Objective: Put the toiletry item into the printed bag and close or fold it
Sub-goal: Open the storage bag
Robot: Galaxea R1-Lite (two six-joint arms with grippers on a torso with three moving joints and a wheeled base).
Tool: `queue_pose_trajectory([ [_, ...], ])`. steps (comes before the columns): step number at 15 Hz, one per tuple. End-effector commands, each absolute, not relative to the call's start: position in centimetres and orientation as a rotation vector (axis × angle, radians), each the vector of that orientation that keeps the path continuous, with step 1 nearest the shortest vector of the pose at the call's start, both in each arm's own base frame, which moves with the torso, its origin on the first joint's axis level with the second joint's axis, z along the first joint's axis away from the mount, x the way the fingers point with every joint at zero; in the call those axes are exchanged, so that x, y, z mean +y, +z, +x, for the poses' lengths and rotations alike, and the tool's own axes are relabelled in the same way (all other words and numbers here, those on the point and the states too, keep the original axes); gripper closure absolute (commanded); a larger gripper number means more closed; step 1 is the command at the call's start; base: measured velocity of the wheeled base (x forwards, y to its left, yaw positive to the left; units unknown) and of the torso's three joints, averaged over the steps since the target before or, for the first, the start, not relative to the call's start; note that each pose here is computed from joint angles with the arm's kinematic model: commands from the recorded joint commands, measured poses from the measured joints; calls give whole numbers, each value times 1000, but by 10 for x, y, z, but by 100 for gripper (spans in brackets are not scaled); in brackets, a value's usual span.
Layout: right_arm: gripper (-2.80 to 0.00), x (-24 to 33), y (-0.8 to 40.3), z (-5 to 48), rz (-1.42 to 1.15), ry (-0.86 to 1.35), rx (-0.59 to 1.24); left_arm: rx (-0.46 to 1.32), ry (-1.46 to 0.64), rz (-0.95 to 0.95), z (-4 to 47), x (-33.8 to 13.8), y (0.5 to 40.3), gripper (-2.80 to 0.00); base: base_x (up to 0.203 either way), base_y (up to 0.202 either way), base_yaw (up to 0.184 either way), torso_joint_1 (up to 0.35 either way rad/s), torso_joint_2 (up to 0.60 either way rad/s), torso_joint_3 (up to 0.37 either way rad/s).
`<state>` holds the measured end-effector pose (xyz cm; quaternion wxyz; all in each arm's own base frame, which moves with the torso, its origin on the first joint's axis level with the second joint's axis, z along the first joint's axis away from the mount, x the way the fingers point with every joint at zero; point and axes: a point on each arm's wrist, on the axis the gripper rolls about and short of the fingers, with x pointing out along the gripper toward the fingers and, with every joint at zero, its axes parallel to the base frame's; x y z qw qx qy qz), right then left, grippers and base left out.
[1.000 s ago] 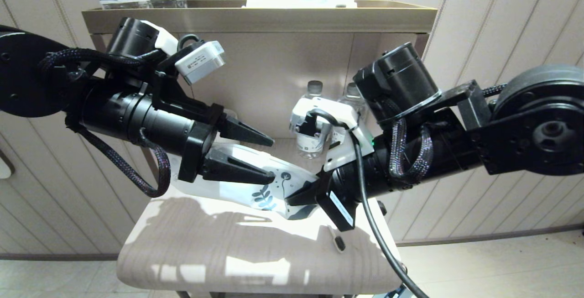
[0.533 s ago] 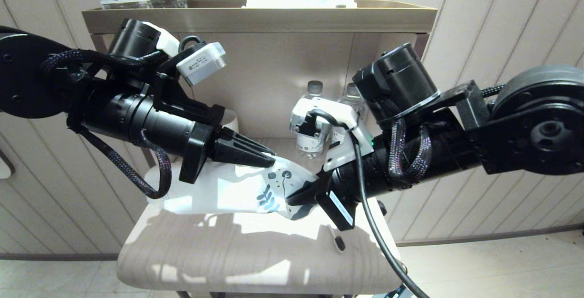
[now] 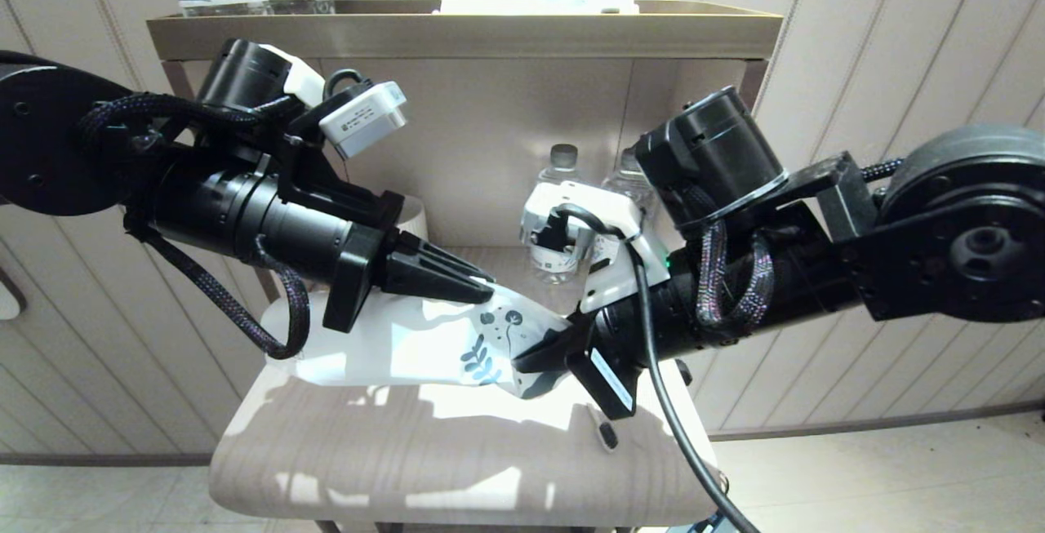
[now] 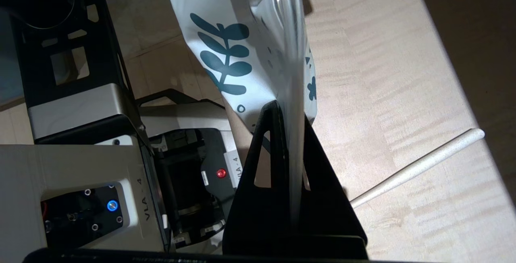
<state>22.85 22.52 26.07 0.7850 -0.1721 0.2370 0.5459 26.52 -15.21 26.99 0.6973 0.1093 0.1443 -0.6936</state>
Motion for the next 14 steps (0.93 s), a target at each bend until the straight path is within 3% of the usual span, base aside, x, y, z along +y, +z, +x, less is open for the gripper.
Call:
queue_pose_trajectory([
  [1, 0, 221, 262, 224, -373, 1178, 513, 314, -1547, 247, 264, -151, 272, 0, 0, 0, 0, 0, 0, 0],
  [14, 0, 194, 264, 211, -362, 1142, 518, 318, -1485, 242, 262, -130, 274, 0, 0, 0, 0, 0, 0, 0],
])
